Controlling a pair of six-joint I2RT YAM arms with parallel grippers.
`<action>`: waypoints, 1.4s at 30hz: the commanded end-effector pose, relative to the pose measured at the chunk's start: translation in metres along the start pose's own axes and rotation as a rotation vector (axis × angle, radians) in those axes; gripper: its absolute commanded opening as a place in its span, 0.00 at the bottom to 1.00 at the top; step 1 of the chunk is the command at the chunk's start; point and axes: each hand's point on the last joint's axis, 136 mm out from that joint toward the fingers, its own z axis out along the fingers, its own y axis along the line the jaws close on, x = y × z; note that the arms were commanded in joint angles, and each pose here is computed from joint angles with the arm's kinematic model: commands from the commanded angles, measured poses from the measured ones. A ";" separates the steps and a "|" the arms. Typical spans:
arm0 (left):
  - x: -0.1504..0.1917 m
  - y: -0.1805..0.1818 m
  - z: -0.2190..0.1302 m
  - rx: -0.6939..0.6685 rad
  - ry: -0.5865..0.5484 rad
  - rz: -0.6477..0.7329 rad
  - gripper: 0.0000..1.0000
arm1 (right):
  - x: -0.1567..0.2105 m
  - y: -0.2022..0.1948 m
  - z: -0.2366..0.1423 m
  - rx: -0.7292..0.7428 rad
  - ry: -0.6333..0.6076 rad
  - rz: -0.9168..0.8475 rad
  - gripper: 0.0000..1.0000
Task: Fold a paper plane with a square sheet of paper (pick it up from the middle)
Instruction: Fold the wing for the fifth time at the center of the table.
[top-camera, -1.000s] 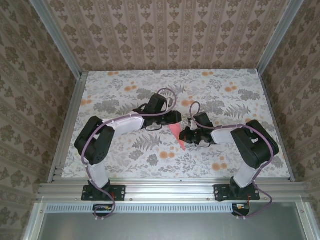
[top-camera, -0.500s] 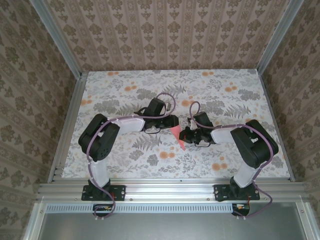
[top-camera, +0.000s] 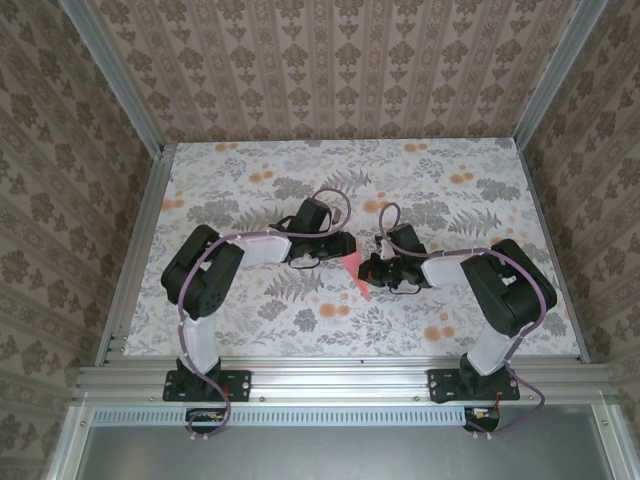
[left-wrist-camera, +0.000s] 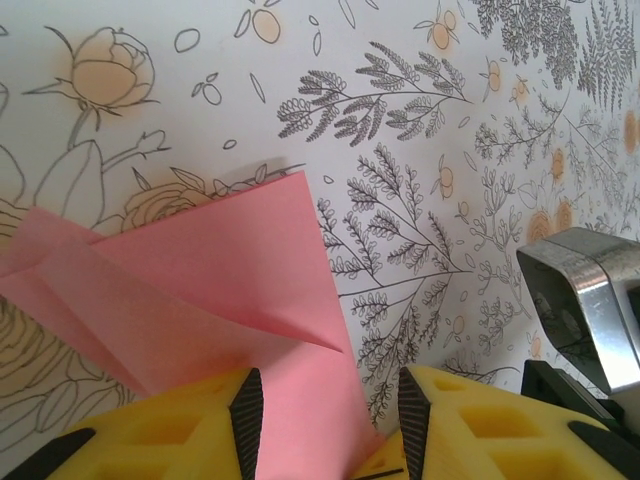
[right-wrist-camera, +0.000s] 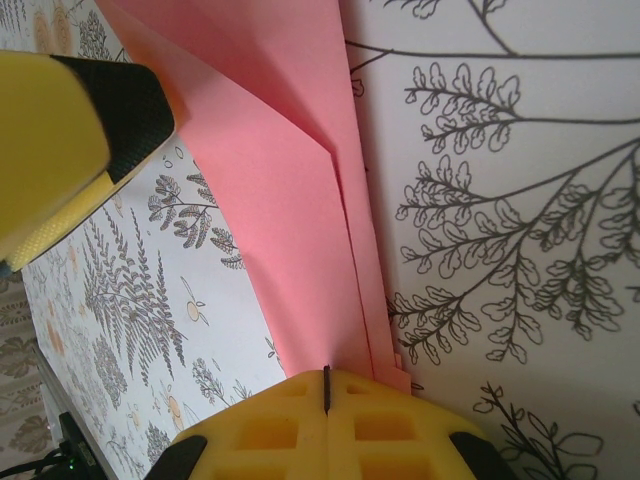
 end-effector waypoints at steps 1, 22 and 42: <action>-0.006 0.002 0.007 0.019 -0.002 0.024 0.43 | 0.037 -0.065 0.007 0.229 0.096 0.086 0.02; -0.031 0.028 0.007 0.016 -0.023 0.005 0.44 | 0.053 -0.084 0.001 0.307 0.152 0.060 0.00; -0.087 0.050 -0.030 0.044 -0.084 -0.019 0.47 | 0.049 -0.074 0.004 0.268 0.152 0.067 0.01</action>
